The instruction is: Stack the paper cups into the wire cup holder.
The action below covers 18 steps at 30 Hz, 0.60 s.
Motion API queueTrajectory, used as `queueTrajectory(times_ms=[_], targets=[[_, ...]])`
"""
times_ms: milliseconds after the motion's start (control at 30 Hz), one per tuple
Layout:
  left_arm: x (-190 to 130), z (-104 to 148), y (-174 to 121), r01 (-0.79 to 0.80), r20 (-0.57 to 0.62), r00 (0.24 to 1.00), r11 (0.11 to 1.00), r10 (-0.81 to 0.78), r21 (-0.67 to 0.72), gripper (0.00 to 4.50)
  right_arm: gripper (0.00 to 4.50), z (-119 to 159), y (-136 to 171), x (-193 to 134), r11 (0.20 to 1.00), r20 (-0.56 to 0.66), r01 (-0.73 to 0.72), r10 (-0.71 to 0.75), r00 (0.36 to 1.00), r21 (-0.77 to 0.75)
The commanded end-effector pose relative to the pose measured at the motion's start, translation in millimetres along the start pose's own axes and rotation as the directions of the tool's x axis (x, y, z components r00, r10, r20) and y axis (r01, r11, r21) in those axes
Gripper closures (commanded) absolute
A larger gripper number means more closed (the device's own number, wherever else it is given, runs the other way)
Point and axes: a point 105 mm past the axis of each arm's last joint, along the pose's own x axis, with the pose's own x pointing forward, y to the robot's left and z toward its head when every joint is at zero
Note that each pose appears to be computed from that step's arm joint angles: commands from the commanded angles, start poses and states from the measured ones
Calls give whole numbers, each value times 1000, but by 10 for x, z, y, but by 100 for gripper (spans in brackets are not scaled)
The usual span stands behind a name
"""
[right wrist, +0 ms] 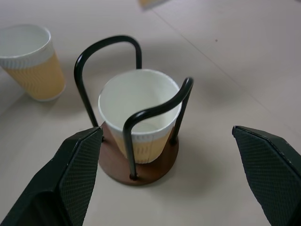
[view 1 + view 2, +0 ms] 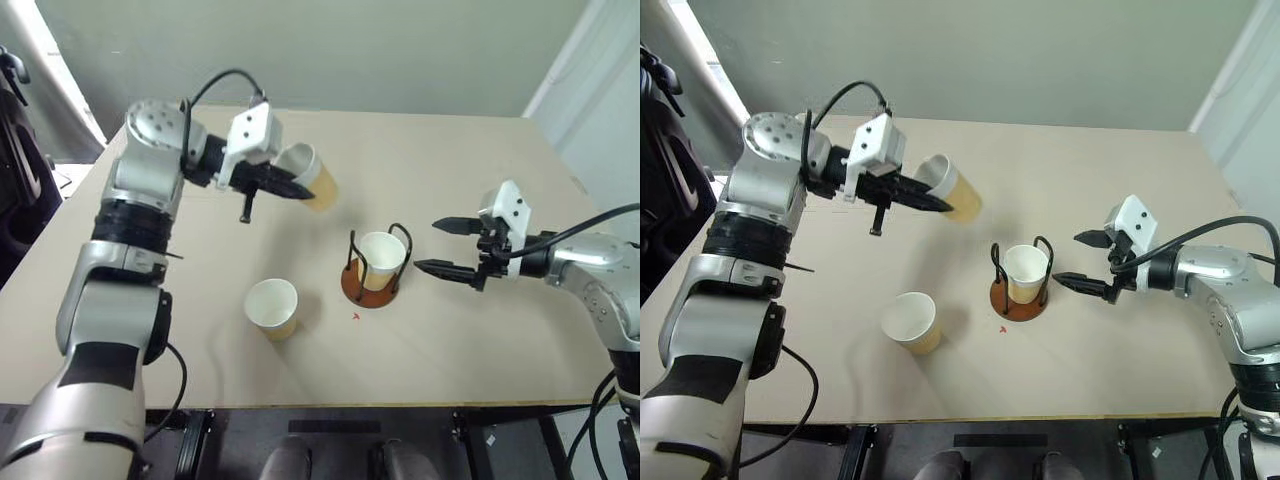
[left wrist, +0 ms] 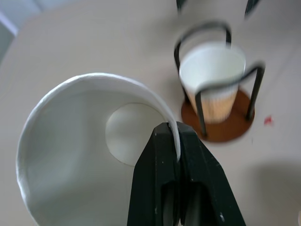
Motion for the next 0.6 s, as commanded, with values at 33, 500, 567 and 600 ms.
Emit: queueTrajectory(times_ms=[33, 500, 567, 600], targets=[[33, 252, -4, 55, 47, 997, 997, -58, 53, 447, 0, 94, -5, -38, 999, 16, 2, -1, 1000, -50], [473, 694, -40, 226, 90, 967, 963, -240, 145, 447, 0, 102, -4, -166, 994, -28, -24, 21, 999, -105], [501, 712, -40, 237, 83, 964, 959, -252, 156, 447, 0, 115, -15, -220, 993, -41, -28, 23, 999, -118], [530, 721, -44, 247, 78, 962, 955, -262, 162, 447, 0, 160, -42, -292, 991, -48, -22, 16, 999, -132]])
